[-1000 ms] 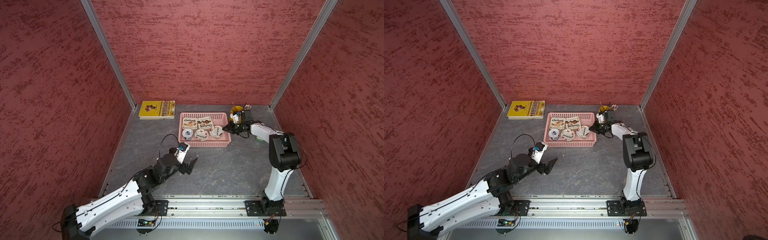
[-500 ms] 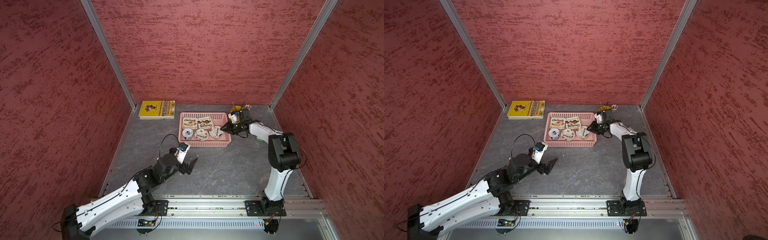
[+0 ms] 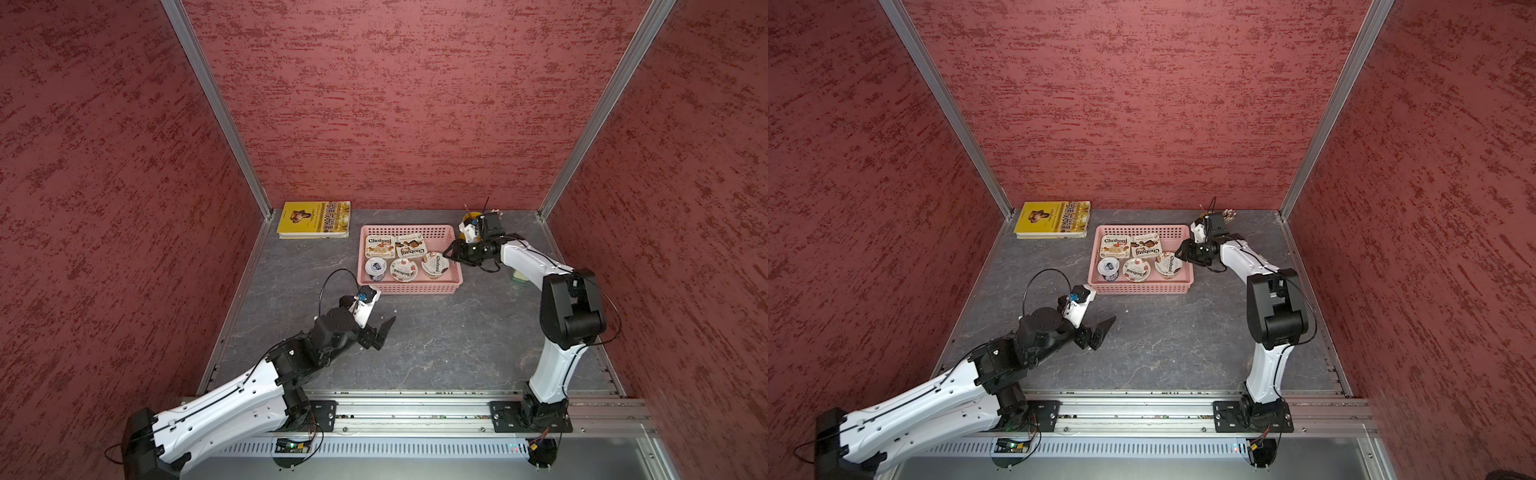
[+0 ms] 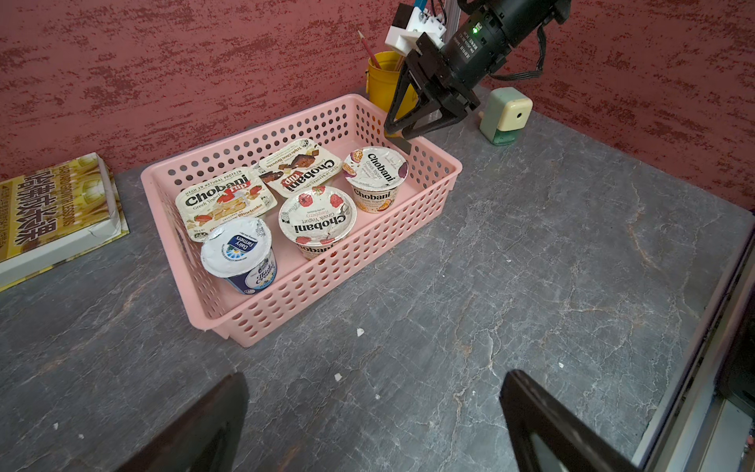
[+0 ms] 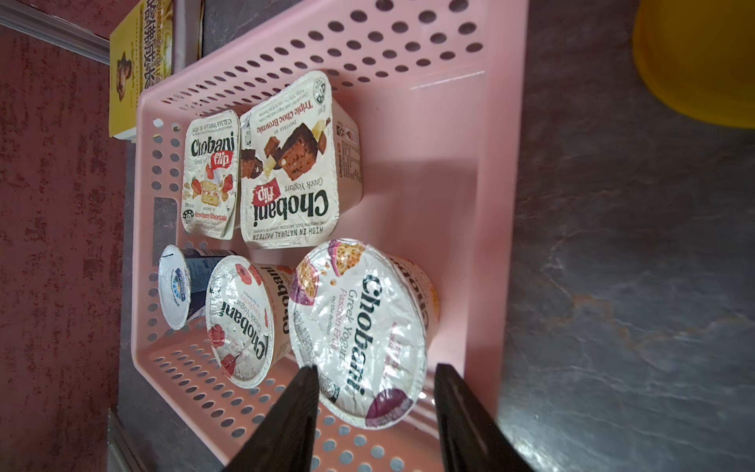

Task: Put the yogurt in the basket
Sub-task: Place the yogurt in the basket, then reset both arms

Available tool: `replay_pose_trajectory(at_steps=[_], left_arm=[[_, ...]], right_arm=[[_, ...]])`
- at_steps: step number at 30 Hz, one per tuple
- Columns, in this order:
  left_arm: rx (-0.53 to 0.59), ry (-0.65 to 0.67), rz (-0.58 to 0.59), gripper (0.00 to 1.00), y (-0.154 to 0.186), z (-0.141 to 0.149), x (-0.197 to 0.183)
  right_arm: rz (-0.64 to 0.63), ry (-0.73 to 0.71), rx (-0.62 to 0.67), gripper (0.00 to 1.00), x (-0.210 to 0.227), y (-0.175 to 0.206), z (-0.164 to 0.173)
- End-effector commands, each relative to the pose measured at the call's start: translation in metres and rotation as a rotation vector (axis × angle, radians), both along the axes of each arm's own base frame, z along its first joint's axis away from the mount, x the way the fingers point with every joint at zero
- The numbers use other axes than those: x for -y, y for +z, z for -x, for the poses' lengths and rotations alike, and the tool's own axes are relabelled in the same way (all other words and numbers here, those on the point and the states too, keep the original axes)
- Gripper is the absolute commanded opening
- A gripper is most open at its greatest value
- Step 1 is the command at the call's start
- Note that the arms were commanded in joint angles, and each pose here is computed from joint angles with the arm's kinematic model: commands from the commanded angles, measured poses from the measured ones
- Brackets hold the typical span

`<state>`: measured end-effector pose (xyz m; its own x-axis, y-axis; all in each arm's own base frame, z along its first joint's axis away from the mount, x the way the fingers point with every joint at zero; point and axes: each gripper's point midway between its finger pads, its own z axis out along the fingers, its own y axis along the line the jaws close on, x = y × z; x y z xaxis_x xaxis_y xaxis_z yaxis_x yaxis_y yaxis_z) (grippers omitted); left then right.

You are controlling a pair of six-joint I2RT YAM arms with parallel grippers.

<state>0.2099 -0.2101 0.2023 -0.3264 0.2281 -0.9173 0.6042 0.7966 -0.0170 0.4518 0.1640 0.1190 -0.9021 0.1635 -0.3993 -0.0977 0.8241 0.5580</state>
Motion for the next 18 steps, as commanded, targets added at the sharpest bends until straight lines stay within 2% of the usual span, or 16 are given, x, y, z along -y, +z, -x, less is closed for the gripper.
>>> replay_pose_trajectory(at_steps=[1, 2, 4, 7, 8, 10, 14, 18], left_arm=[[0.000, -0.001, -0.006, 1.00, -0.004, -0.001, -0.001], [0.004, -0.001, -0.002, 1.00, -0.003, -0.001, -0.001], [0.014, 0.005, 0.002, 1.00, 0.001, -0.002, -0.002], [0.039, 0.041, 0.012, 0.99, 0.010, -0.006, -0.007], [0.051, 0.055, 0.015, 1.00, 0.014, -0.008, -0.009], [0.085, 0.096, 0.025, 1.00, 0.025, -0.014, -0.014], [0.173, 0.206, 0.054, 1.00, 0.050, -0.031, -0.027], [0.259, 0.294, -0.029, 1.00, 0.064, -0.051, -0.040]], right_arm=[[0.053, 0.000, 0.083, 0.57, 0.005, 0.036, 0.002], [0.057, 0.001, 0.100, 0.60, 0.005, 0.045, 0.003], [0.080, -0.008, 0.140, 0.73, 0.010, 0.064, 0.007], [0.132, -0.026, 0.210, 0.82, 0.021, 0.097, 0.017], [0.147, -0.035, 0.235, 0.91, 0.025, 0.107, 0.020], [0.186, -0.053, 0.302, 0.98, 0.035, 0.129, 0.029], [0.326, -0.157, 0.496, 0.98, 0.072, 0.166, 0.051], [0.495, -0.298, 0.679, 0.98, 0.115, 0.161, 0.072]])
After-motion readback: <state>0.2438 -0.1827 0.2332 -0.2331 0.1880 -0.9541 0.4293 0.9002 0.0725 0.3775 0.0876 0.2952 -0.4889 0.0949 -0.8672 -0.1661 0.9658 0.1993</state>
